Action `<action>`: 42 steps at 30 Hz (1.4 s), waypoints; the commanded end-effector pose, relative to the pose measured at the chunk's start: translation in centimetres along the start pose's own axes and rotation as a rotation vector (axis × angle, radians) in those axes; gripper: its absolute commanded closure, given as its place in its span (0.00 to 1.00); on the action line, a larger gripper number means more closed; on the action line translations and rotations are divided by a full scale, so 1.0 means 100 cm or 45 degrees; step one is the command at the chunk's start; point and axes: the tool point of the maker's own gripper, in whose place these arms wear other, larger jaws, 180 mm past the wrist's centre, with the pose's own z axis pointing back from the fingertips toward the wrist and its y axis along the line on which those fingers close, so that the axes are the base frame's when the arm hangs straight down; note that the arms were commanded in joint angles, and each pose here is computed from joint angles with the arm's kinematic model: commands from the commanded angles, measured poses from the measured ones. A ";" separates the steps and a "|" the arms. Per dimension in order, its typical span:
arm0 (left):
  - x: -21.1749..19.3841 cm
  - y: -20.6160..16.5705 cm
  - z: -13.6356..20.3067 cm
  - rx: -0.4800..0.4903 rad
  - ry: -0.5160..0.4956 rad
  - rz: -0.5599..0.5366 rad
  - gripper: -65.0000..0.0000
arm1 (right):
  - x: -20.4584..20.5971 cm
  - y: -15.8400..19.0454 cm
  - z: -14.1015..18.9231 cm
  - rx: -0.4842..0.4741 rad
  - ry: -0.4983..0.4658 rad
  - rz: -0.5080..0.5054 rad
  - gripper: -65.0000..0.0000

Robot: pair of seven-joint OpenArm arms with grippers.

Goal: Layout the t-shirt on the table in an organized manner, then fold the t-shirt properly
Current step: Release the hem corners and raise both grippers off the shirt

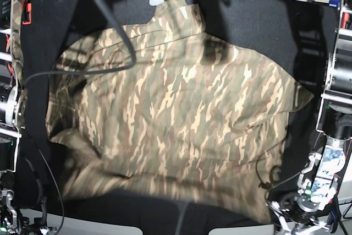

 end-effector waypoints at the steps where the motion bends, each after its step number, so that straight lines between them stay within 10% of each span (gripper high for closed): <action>1: 0.033 0.021 -0.003 0.050 -0.100 0.003 0.60 | 0.033 -0.016 0.012 -0.035 -0.108 -0.026 0.45; 7: 0.013 0.019 -0.003 0.037 0.044 0.135 0.60 | 0.018 0.000 0.012 0.078 0.001 -0.123 0.45; 13: -0.034 0.003 0.006 -0.047 0.382 0.235 0.60 | 0.005 0.070 0.023 0.558 0.001 0.072 0.45; 23: -0.026 -0.038 0.059 -0.320 0.227 0.138 0.60 | -0.040 0.117 0.028 0.740 0.047 0.018 0.45; 31: -0.007 -0.071 0.147 -0.373 0.105 -0.048 0.60 | -0.093 0.182 0.075 0.854 0.029 0.282 0.45; 42: -0.090 -0.116 0.234 -0.371 0.326 -0.247 0.60 | -0.176 0.268 0.194 1.033 -0.070 0.612 0.45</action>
